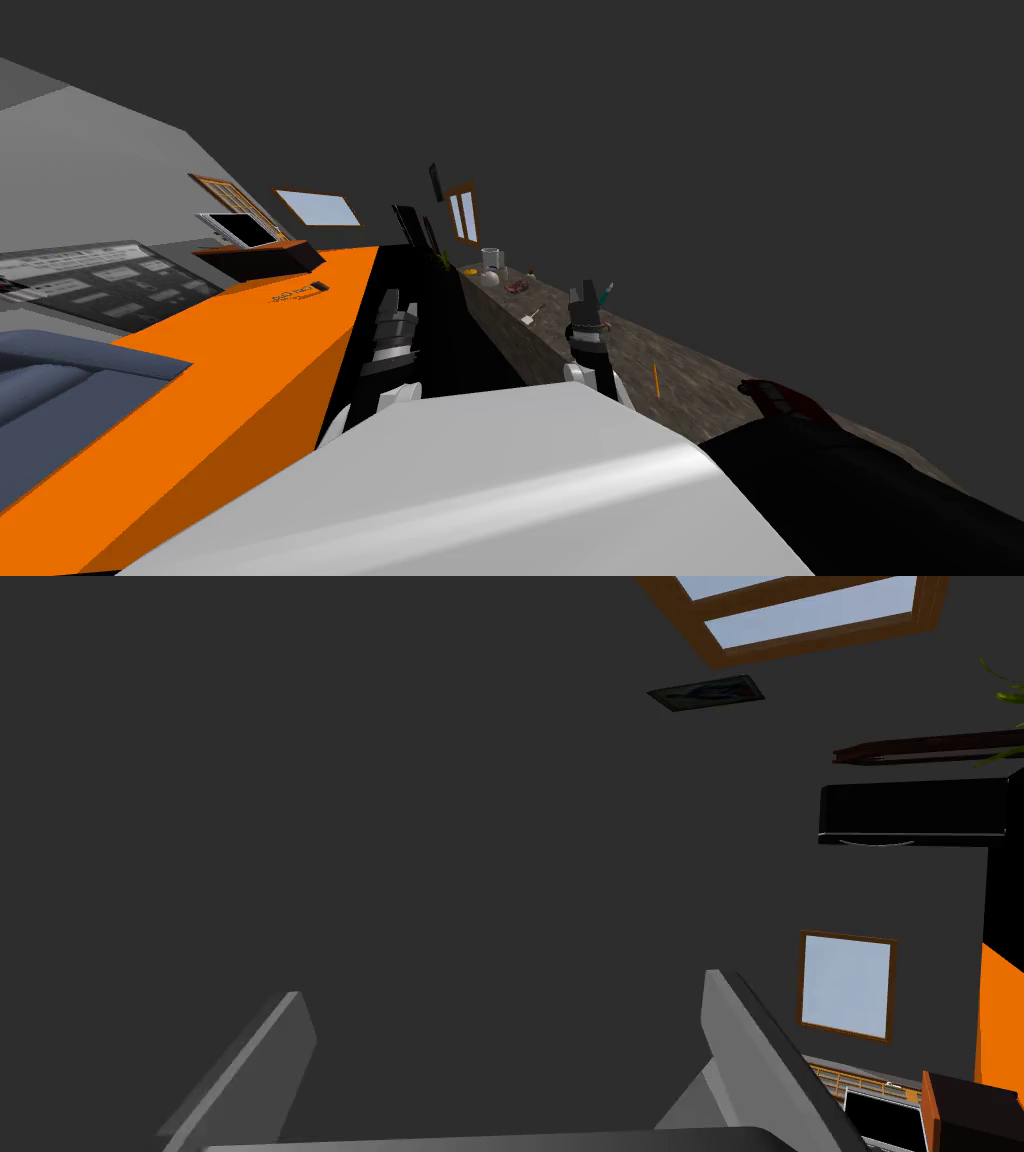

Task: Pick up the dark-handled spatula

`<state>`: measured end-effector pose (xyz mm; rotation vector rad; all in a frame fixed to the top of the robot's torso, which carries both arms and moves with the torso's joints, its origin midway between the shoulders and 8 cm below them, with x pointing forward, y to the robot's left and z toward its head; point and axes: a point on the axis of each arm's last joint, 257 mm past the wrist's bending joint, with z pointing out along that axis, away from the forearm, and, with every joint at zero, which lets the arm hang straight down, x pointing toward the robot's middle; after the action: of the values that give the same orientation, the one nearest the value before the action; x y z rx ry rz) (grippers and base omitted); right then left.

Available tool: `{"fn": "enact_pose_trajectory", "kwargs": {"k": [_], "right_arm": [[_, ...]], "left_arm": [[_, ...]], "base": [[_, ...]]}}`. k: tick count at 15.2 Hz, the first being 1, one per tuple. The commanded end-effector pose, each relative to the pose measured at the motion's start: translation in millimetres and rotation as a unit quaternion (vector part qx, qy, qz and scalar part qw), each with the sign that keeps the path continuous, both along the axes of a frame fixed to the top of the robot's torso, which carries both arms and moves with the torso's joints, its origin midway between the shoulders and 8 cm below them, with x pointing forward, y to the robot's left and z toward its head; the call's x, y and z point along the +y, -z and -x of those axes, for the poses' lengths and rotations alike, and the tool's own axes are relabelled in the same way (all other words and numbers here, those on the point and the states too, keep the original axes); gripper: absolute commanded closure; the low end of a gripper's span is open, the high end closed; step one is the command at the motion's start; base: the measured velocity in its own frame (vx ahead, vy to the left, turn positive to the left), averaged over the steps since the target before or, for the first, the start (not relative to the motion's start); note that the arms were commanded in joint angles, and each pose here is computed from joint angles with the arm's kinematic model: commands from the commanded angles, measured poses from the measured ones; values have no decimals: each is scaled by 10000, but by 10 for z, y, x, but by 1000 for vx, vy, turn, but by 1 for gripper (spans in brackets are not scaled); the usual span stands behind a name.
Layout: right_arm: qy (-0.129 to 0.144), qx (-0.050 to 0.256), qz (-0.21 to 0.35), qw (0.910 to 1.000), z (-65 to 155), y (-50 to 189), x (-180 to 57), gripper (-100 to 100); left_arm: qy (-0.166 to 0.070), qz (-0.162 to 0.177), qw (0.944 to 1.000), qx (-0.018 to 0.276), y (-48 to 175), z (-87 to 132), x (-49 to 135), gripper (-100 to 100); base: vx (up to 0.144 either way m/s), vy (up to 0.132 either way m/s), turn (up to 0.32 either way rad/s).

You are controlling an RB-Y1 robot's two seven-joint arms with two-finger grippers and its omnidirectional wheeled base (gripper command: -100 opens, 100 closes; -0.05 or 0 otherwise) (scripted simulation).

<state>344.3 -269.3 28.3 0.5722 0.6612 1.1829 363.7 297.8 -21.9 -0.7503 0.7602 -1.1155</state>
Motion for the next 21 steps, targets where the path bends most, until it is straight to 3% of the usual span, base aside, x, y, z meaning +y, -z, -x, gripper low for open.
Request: {"fn": "enact_pose_trajectory", "kwargs": {"k": [1, 8, 11, 12, 13, 14, 15, 16, 17, 18, 19, 20, 21], "right_arm": [[-118, -28, 206, 9997, -14, -21, 89, -100], [-598, -252, 1014, 9927, -56, -98, 518, -100], [-910, -443, 1541, 9829, -59, -117, 828, -100], [-910, -443, 1541, 9829, -59, -117, 828, -100], [-1080, -554, 1833, 9755, -50, -113, 1001, -100], [-1080, -554, 1833, 9755, -50, -113, 1001, -100], [-1260, -674, 2128, 9666, -34, -98, 1180, -100], [-1256, -674, 2141, 9663, -34, -96, 1184, -100], [-1449, -799, 2423, 9560, -10, -71, 1361, -100], [-1439, -800, 2465, 9551, -10, -64, 1373, -100], [-1643, -928, 2737, 9431, 22, -26, 1548, -100], [-1627, -930, 2802, 9415, 23, -13, 1565, -100], [-1840, -1059, 3061, 9280, 62, 38, 1735, -100]], "left_arm": [[0, 0, 10000, 0, 0, 0, 0, 0], [0, 0, 10000, 0, 0, 0, 0, 0], [0, 0, 10000, 0, 0, 0, 0, 0], [0, 0, 10000, 0, 0, 0, 0, 0], [0, 0, 10000, 0, 0, 0, 0, 0], [0, 0, 10000, 0, 0, 0, 0, 0], [0, 0, 10000, 0, 0, 0, 0, 0], [0, 0, 10000, 0, 0, 0, 0, 0], [0, 0, 10000, 0, 0, 0, 0, 0], [0, 0, 10000, 0, 0, 0, 0, 0], [0, 0, 10000, 0, 0, 0, 0, 0], [0, 0, 10000, 0, 0, 0, 0, 0], [0, 0, 10000, 0, 0, 0, 0, 0]], "base": [[-3, 6, 10], [-12, 18, 20], [-11, 20, 24], [-8, 19, 25], [-7, 21, 29], [-6, 19, 27], [-5, 21, 35], [-3, 20, 35], [2, 21, 32], [6, 19, 33], [8, 21, 43], [10, 19, 40], [15, 20, 43]]}}
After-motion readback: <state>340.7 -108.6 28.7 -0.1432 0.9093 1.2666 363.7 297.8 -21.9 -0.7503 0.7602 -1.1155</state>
